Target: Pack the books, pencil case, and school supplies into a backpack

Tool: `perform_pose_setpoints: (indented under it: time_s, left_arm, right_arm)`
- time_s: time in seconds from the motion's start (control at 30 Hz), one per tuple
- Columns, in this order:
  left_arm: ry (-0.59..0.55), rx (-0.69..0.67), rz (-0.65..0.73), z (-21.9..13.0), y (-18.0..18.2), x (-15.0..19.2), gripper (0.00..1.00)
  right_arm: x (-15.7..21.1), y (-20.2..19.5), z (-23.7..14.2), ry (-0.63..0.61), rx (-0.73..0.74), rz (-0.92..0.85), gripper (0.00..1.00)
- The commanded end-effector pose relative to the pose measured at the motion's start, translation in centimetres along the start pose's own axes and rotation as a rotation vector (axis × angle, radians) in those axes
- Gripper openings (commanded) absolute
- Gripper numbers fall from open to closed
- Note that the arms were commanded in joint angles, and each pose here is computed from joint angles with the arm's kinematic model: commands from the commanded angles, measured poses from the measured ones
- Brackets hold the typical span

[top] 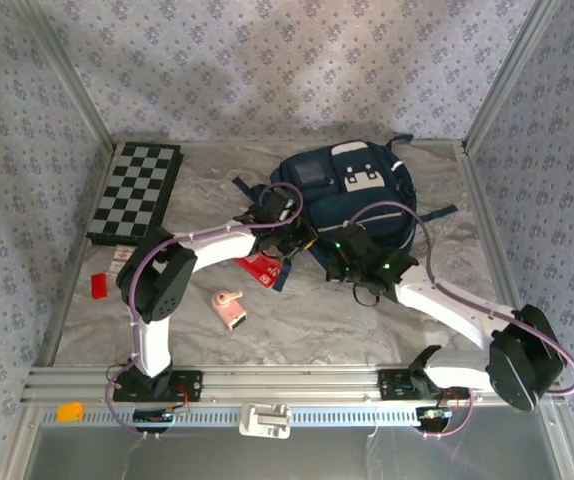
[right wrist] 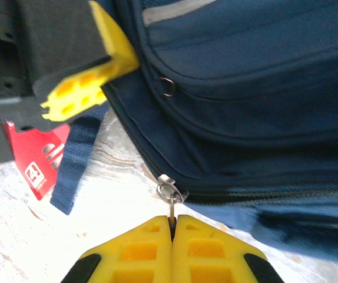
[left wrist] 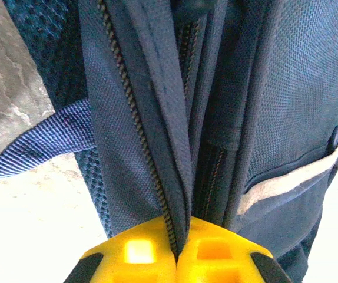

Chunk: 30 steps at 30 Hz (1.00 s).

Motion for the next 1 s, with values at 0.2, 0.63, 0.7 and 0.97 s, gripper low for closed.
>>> perform_pose_setpoints:
  time_s: [0.2,0.63,0.7,0.97]
  left_arm:
    - [-0.127,0.023,0.089,-5.1,-0.7,-10.1,0.00]
    - [-0.002,0.075,0.207,-2.7,-4.5,-13.3,0.09]
    - [0.006,0.076,0.214,-3.2,-4.3,-13.0,0.18]
    - [-0.054,0.075,0.123,-7.1,-2.3,-9.8,0.54]
  right_arm:
    - [3.1,-7.7,-3.9,0.058,0.218,0.075,0.00]
    - [-0.8,0.0,-0.8,0.033,-0.019,-0.018,0.00]
    - [-0.7,-0.3,-0.5,0.031,-0.014,-0.013,0.00]
    - [0.6,-1.4,-0.1,0.048,0.003,-0.012,0.00]
Point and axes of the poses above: each hand's point on the last joint's axis, 136 mm out from that joint toward the fingers, its own z axis out along the fingers, its own y axis along the line the jaws close on, x = y × z, the point moved 1 cm from there along -z, back along the fingers, and after that the axes turned 3 degrees about z, right-handed, at the moved point
